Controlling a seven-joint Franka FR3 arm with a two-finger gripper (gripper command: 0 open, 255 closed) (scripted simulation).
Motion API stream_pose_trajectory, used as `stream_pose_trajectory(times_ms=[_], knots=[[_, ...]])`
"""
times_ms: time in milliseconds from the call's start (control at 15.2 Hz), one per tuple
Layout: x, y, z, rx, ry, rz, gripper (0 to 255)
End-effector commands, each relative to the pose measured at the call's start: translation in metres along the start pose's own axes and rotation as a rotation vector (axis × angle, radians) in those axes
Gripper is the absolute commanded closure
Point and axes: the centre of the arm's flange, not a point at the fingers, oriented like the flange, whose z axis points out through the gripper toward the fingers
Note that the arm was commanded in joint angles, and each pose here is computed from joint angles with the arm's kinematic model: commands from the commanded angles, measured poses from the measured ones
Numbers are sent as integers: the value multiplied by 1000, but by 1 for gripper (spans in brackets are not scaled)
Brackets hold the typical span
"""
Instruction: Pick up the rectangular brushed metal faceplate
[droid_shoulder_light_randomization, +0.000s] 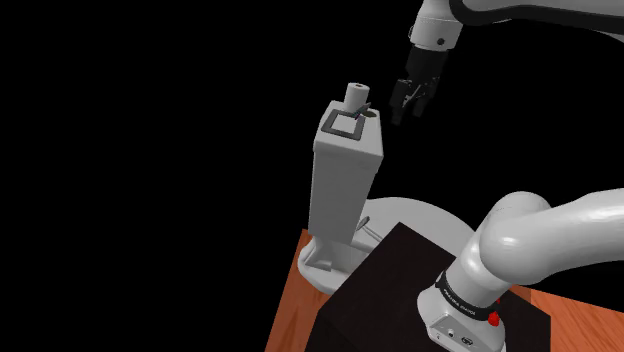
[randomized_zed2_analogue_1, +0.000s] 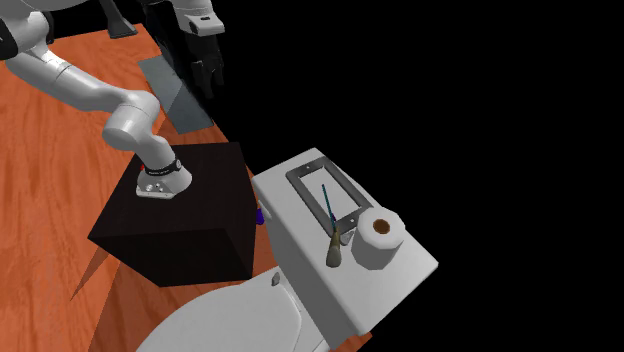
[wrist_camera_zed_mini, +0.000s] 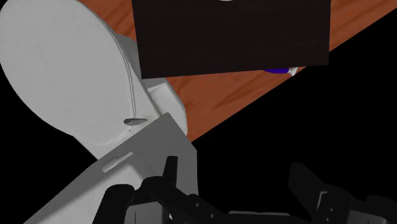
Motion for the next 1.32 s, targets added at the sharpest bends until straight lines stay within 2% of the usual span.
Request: stream_pose_trajectory(times_ms=[0,594,1254], knots=[[0,0,0,0,0,0,0],[103,39,45,30,3,271,0],[201,111,96,64,7,571,0]])
